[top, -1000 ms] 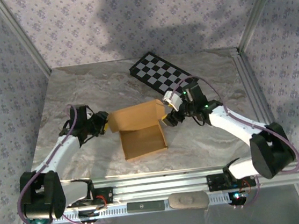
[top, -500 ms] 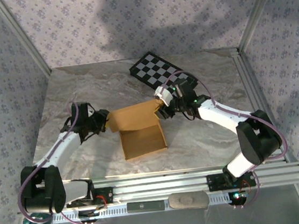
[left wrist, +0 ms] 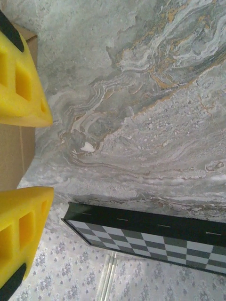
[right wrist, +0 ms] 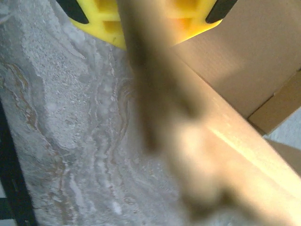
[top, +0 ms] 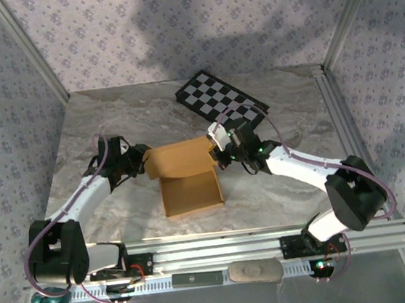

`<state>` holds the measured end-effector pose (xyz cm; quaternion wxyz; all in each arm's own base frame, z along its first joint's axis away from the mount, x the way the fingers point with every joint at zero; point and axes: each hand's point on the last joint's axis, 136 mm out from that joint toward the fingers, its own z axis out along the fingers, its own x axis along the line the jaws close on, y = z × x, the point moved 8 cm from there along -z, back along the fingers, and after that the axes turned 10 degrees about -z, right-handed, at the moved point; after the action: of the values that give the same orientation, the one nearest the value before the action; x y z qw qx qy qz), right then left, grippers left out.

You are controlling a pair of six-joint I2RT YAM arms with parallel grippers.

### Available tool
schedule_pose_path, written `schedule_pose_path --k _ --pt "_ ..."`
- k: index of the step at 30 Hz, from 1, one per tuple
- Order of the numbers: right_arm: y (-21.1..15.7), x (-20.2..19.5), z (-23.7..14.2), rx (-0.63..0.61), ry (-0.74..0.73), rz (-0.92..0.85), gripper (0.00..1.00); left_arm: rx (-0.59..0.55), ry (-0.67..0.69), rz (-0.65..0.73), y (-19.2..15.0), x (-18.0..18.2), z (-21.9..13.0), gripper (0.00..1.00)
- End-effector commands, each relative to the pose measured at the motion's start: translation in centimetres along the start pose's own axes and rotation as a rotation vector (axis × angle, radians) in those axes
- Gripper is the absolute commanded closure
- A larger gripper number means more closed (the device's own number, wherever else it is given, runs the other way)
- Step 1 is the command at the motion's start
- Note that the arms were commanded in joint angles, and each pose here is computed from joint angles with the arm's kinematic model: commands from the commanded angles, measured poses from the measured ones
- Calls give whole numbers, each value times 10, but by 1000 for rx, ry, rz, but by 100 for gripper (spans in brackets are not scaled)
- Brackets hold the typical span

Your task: Fold the paper box

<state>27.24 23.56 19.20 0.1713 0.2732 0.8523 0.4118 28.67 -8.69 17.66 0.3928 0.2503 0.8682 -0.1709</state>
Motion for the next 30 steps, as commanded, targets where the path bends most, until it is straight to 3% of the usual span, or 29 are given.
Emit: schedule_pose_path --k 1,5,9,11,14,18,22,26,30 --pt "-3 -1 -8 -1 -192 105 100 -22 -59 -12 1 -11 -2 63" --pt "-9 1 -18 -9 -323 202 100 -27 -53 -9 0 -6 -4 63" --pt "-11 2 -23 -22 -203 136 100 -28 -13 110 10 -4 -13 59" --pt "-13 -2 -26 4 -118 68 100 -62 44 239 20 1 -21 55" --pt "-16 -13 -32 15 -27 34 100 -17 20 496 21 -1 -23 49" --pt "-14 -35 -39 28 36 13 100 66 -68 765 -8 0 -17 49" --pt "-12 -56 -40 57 89 8 100 8 -94 1058 -44 -13 -15 39" --pt "-10 -71 -36 64 112 22 100 7 -146 1114 -46 -21 -4 38" --pt "-12 -77 -30 76 136 26 100 -80 -56 1172 -40 -26 5 30"
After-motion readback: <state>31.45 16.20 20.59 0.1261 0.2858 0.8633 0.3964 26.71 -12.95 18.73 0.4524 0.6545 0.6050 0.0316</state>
